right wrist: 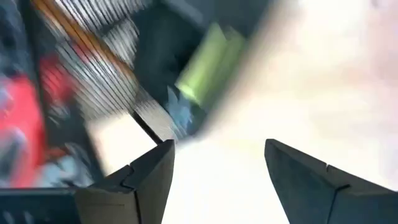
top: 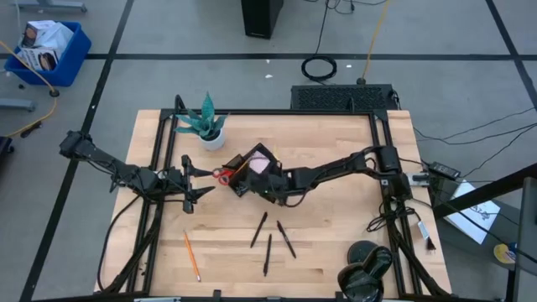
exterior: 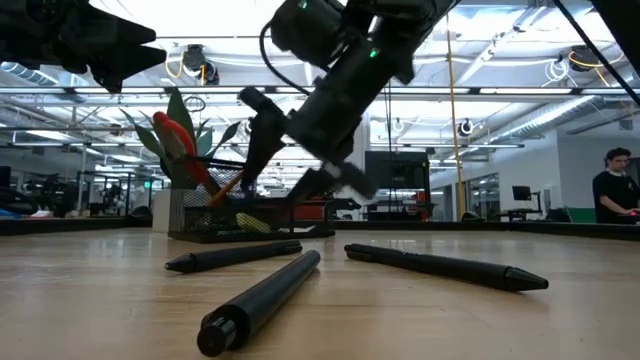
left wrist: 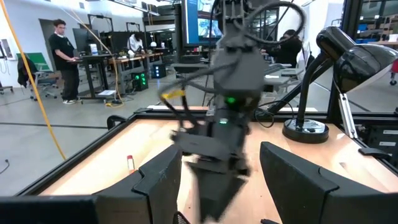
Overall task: Pick and place office supplies into organizer
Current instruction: Put the black pen into the black desk organizer
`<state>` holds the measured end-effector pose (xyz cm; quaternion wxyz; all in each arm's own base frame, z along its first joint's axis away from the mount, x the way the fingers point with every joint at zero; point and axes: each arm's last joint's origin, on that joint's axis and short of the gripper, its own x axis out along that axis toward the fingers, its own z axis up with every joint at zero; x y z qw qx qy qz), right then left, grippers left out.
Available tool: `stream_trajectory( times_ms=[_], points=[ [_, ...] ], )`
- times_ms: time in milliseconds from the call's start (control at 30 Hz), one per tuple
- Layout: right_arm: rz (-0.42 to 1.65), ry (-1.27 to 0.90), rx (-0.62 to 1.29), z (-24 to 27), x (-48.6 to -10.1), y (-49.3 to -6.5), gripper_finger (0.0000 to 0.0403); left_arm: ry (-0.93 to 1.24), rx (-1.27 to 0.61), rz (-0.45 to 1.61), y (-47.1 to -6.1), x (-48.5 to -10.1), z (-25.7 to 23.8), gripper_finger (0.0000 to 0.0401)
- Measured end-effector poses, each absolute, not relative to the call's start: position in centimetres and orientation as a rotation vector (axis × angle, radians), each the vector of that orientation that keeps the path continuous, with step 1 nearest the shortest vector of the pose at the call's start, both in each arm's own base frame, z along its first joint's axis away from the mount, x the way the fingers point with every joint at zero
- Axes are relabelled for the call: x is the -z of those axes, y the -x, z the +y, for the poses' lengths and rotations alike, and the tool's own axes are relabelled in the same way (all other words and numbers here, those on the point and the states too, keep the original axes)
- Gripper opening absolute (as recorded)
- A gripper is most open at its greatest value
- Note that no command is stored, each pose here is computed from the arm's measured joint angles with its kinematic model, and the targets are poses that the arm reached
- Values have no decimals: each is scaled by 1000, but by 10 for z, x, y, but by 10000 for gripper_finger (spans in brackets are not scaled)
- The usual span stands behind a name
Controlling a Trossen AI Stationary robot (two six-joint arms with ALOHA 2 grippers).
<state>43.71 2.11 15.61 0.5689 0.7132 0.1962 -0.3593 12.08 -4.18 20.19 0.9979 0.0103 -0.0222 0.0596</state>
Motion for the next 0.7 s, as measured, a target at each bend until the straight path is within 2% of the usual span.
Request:
stream_trajectory(
  times_ms=[200, 433, 700],
  points=[
    [657, -1620, 827, 41, -180, -417, 232, -21, -119, -44, -121, -202, -42, 223],
    [886, -1370, 817, 79, -205, -380, 212, -21, -119, -45, -121, -202, -42, 223],
    [941, -1270, 646, 126, -215, -365, 195, -21, -119, -44, -121, -202, -42, 223]
  ],
)
